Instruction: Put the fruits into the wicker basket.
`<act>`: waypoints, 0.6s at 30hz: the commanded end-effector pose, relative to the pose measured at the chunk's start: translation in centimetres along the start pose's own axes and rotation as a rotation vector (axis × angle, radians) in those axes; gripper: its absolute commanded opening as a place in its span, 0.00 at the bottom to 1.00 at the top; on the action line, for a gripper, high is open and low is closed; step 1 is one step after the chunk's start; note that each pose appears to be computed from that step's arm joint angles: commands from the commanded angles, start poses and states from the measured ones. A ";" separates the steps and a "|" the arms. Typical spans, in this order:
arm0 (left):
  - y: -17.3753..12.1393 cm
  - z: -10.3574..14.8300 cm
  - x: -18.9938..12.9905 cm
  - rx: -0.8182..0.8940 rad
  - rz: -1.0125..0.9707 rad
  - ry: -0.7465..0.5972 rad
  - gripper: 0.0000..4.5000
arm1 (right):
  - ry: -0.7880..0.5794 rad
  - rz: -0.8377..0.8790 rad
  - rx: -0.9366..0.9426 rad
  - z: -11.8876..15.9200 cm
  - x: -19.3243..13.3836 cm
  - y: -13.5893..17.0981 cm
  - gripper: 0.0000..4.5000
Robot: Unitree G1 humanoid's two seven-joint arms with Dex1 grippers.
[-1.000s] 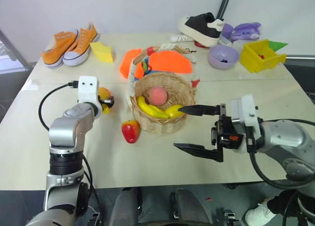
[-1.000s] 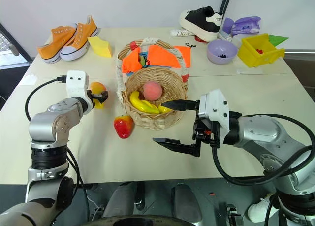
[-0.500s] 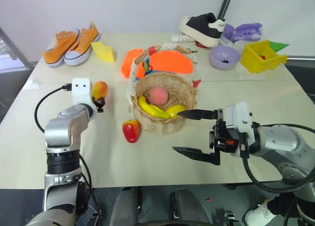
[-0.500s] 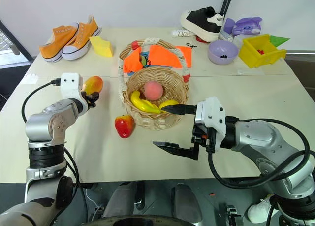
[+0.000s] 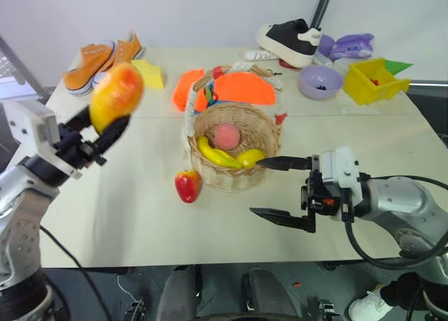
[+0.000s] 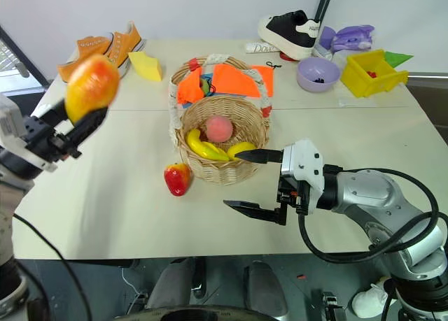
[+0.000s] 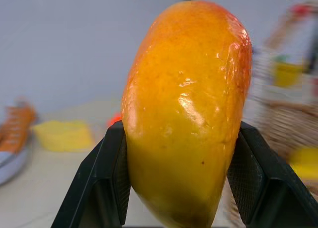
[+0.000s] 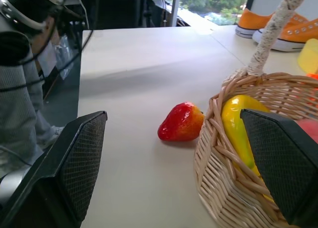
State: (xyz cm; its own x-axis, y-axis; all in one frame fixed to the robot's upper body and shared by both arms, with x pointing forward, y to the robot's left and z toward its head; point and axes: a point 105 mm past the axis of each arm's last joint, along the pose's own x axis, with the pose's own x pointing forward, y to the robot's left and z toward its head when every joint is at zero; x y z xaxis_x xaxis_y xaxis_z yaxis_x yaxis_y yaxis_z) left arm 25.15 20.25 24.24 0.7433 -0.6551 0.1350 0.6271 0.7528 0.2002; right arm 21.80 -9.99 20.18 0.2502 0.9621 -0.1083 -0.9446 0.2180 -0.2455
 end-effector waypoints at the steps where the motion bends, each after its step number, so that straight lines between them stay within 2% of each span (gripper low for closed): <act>1: -4.7 0.7 1.4 0.013 -0.257 0.041 0.47 | -0.018 0.013 -0.041 0.7 0.1 -0.3 1.00; 4: -6.5 -0.4 3.6 0.023 -0.329 0.136 0.47 | -0.020 0.014 -0.049 0.7 0.2 -0.6 1.00; 7: -7.5 -2.3 7.9 0.083 -0.307 0.236 0.47 | -0.030 0.010 -0.063 1.1 0.5 -0.7 1.00; 9: -8.1 -2.8 10.4 0.156 -0.295 0.264 0.47 | -0.035 0.005 -0.068 1.2 0.7 -0.8 1.00; 11: -8.3 -2.9 12.3 0.157 -0.264 0.257 0.47 | -0.037 -0.005 -0.070 1.3 0.8 -0.8 1.00; 15: -7.4 -3.8 14.0 0.116 -0.207 0.295 0.47 | -0.036 -0.019 -0.069 1.3 0.8 -0.5 1.00; 18: -7.8 -3.8 13.9 0.095 -0.242 0.286 0.80 | -0.035 -0.037 -0.067 1.4 0.7 -0.5 1.00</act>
State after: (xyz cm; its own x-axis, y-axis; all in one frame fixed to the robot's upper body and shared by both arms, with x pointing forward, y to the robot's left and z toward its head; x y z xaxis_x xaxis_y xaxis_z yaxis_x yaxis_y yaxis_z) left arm 31.84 5.74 19.79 0.6313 -0.7394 -0.2339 0.7733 0.5771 0.2627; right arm 22.73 -9.42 20.61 0.2811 0.9558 -0.0858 -0.9295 0.2489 -0.2721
